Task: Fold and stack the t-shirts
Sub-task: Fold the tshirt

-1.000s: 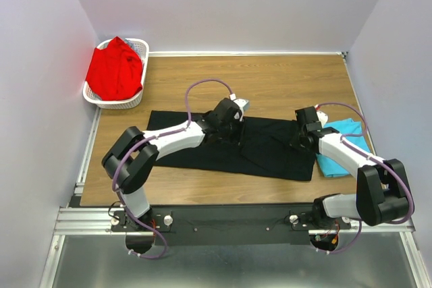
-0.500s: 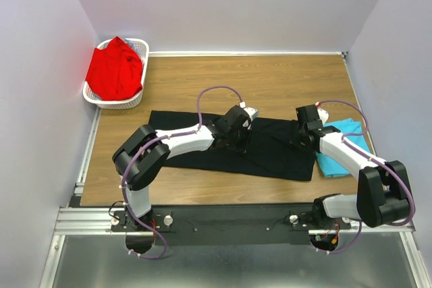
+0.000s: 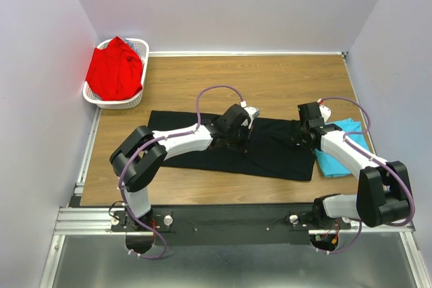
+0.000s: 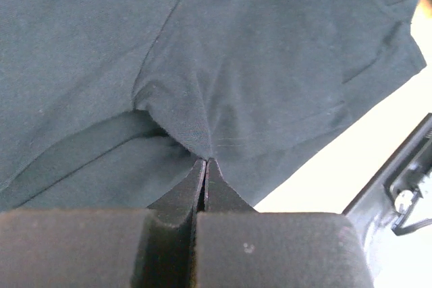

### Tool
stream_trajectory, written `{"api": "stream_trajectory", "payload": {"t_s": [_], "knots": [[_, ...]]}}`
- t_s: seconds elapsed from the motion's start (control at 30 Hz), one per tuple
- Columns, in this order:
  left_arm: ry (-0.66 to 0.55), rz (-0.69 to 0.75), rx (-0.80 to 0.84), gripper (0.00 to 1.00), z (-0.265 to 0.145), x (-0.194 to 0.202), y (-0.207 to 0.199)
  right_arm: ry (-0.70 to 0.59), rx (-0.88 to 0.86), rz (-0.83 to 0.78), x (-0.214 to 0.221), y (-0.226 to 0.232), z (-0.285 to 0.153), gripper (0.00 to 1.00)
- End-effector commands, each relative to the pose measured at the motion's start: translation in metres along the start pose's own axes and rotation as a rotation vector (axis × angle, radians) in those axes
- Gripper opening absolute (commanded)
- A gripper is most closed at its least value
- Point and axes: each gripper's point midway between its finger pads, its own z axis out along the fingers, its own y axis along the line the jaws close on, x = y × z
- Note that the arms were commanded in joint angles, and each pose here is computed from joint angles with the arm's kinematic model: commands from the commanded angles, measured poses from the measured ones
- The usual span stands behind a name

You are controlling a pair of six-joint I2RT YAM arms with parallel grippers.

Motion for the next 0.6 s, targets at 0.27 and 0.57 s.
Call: {"api": "stream_trajectory", "payload": {"t_s": [0.27, 0.57], "knots": [[-0.011, 0.011, 0.144, 0.0, -0.02, -0.009, -0.024, -0.011, 0.004, 0.008, -0.006, -0.003, -0.007, 0.35], [0.023, -0.002, 0.139, 0.0, -0.009, 0.0, -0.019, 0.035, -0.006, 0.025, 0.01, -0.004, -0.001, 0.45]]}}
